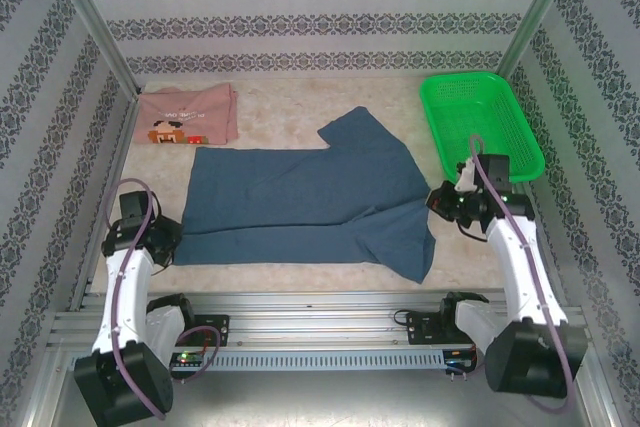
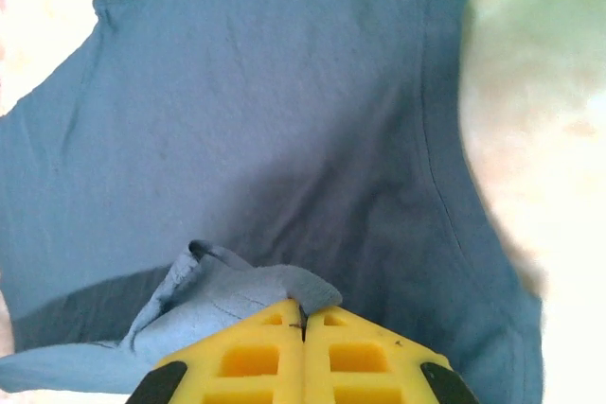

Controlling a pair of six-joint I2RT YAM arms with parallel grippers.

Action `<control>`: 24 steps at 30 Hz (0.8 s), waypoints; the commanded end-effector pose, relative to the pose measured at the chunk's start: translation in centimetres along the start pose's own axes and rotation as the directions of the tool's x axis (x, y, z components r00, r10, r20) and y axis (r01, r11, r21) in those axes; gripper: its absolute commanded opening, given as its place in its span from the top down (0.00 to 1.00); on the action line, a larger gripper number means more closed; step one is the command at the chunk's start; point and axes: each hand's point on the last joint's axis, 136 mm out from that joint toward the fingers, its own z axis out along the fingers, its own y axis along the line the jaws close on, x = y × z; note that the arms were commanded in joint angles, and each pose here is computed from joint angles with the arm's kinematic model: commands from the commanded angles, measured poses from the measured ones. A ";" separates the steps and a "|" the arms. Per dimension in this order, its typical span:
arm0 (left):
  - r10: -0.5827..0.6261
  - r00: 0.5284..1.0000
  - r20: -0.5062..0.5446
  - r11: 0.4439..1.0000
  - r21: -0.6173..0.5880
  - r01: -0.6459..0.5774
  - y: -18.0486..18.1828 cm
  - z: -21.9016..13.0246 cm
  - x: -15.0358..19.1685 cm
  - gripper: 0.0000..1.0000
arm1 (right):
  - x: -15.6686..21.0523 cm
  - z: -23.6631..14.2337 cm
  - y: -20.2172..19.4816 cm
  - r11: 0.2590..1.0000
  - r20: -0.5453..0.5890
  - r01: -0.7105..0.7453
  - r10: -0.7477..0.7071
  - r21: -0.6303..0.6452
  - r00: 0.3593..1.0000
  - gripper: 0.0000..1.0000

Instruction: Fold and stack the t-shirts

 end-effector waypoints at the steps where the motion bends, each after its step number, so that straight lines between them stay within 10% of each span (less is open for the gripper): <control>1: 0.054 0.998 0.038 0.997 0.058 -0.057 -2.1 0.8 -1.8 1.00 | -3.4 0.2 0.8 0.987 0.065 0.157 -0.159 0.044 0.985 1.00; 24: 0.304 0.945 -0.120 0.950 0.115 -0.291 -6.9 4.5 -1.8 1.00 | -4.2 1.0 0.2 0.933 -0.008 0.333 -0.335 0.136 0.942 1.00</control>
